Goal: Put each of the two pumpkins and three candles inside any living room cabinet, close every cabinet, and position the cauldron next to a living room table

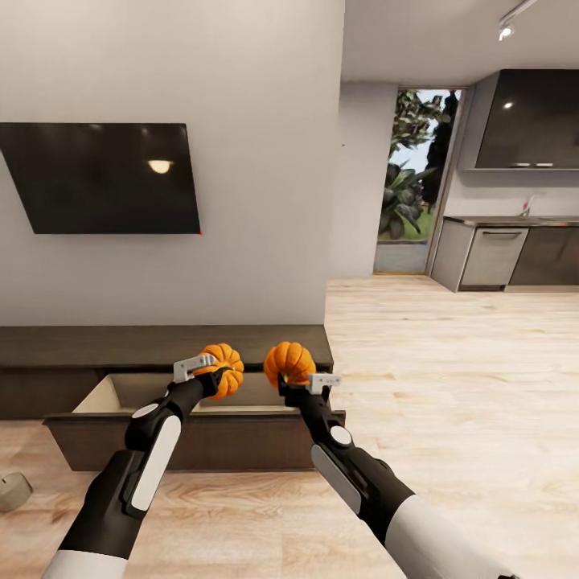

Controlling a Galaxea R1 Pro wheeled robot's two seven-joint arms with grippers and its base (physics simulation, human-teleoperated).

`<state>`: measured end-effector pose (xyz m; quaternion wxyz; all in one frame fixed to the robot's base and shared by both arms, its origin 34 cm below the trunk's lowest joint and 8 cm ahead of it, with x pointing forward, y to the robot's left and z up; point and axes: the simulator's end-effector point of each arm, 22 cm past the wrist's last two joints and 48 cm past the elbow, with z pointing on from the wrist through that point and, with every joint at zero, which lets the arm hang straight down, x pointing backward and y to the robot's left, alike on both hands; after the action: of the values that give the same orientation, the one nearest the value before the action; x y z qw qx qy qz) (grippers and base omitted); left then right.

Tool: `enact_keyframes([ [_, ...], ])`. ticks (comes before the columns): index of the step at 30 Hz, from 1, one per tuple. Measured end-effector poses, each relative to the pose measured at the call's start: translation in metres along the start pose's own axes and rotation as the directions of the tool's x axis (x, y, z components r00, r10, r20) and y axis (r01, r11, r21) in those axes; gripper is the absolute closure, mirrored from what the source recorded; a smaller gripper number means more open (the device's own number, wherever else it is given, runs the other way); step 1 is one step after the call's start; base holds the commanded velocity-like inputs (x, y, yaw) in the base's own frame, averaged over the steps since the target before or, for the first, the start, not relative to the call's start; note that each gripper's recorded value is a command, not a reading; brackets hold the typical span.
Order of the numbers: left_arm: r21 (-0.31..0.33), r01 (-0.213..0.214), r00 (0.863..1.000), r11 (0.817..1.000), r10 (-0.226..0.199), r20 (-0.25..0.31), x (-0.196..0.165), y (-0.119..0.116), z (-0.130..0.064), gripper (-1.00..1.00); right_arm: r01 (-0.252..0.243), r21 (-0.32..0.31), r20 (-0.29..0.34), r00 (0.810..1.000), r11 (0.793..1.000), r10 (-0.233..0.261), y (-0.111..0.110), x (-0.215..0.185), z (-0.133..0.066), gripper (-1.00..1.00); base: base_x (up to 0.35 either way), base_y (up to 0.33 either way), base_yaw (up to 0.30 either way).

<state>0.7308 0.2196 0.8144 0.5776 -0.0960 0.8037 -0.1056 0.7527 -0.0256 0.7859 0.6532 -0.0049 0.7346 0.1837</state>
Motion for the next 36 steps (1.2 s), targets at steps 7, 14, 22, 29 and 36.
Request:
enact_keyframes([
  [7,0.002,-0.001,1.000,1.000,0.001,0.002,-0.001,-0.001,0.000,1.00,-0.003,0.003,0.003,1.000,1.000,0.003,-0.001,-0.001,0.000,1.00,0.141,0.000,0.000],
  [14,0.001,-0.001,1.000,1.000,0.001,0.002,-0.001,0.000,-0.001,1.00,-0.004,0.004,0.007,1.000,1.000,0.004,-0.001,-0.002,0.000,1.00,0.142,0.000,0.000],
  [22,0.001,-0.001,1.000,1.000,0.001,-0.002,0.000,0.000,0.000,1.00,-0.004,0.003,0.007,1.000,1.000,0.004,-0.001,-0.002,0.000,1.00,0.201,0.000,0.000],
  [29,-0.004,0.000,1.000,1.000,0.000,-0.006,0.001,0.003,0.000,1.00,-0.004,0.002,0.005,1.000,1.000,0.004,-0.001,-0.002,0.000,1.00,0.257,0.000,0.000],
  [36,0.000,-0.009,0.999,1.000,0.009,-0.032,-0.001,0.001,-0.005,1.00,0.009,0.013,-0.100,0.995,1.000,-0.008,-0.001,0.017,0.001,1.00,0.295,0.000,0.000],
])
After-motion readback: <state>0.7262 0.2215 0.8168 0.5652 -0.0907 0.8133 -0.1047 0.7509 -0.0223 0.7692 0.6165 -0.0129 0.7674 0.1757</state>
